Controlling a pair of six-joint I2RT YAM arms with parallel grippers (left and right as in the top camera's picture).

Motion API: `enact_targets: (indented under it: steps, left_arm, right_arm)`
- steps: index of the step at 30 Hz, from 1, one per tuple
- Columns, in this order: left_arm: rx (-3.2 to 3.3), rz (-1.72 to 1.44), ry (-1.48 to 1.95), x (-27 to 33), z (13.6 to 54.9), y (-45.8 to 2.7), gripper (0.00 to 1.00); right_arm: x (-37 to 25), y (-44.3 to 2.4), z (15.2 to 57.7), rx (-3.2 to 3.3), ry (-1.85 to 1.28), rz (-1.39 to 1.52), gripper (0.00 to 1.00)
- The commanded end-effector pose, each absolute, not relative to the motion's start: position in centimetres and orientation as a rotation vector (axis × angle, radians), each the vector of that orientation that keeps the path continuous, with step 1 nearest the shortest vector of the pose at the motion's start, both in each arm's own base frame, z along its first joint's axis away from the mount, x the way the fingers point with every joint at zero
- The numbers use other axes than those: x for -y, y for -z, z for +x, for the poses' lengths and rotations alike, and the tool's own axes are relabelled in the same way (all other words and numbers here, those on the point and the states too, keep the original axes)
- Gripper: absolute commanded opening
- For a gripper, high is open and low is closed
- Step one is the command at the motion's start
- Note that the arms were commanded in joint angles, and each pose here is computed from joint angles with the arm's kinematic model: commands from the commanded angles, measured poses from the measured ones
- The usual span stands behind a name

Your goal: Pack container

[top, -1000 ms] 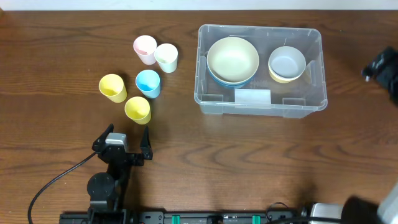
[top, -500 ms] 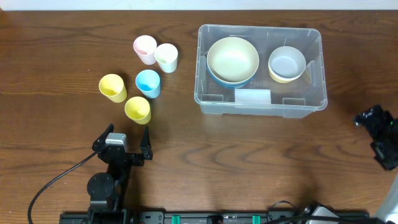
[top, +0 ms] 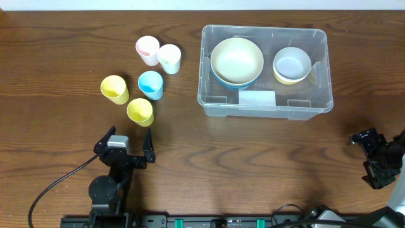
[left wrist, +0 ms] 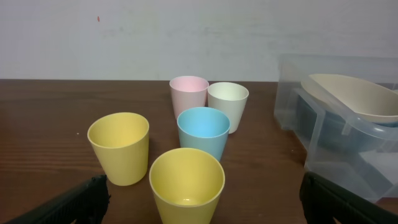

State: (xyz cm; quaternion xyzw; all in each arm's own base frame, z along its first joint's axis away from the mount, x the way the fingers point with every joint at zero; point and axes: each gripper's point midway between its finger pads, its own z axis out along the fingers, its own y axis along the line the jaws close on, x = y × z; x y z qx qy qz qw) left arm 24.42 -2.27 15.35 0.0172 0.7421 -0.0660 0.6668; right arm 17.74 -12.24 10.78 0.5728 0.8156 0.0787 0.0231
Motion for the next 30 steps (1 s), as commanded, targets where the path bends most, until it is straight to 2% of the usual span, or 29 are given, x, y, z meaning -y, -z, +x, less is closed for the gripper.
enact_targets:
  steps: [1, 12, 16, 20, 26, 30]
  left_arm:
    - [-1.726, 0.058, 0.153, 2.5, 24.3, -13.7, 0.98]
    - [-1.725, 0.057, 0.155, 2.5, 24.3, -13.7, 0.98]
    - [-1.706, -0.001, 0.266, 3.2, 24.3, -14.5, 0.98]
    - [-1.622, 0.151, 0.411, 6.2, 23.2, -18.2, 0.98]
    - [-1.556, 0.142, 0.383, 5.7, 22.2, -25.5, 0.98]
    - [-1.745, 0.095, 0.348, 5.0, 22.8, -27.8, 0.98]
  right_arm:
    - [12.2, -10.9, 17.7, -2.495, -0.257, 1.793, 0.99]
    - [12.2, -10.9, 17.7, -2.494, -0.257, 1.793, 0.99]
    - [12.2, -10.9, 17.7, -2.494, -0.257, 1.793, 0.99]
    - [12.2, -10.9, 17.7, -2.494, -0.257, 1.792, 0.99]
    - [12.2, -10.9, 17.7, -2.494, -0.257, 1.793, 0.99]
    - [12.2, -10.9, 17.7, -2.494, -0.257, 1.792, 0.99]
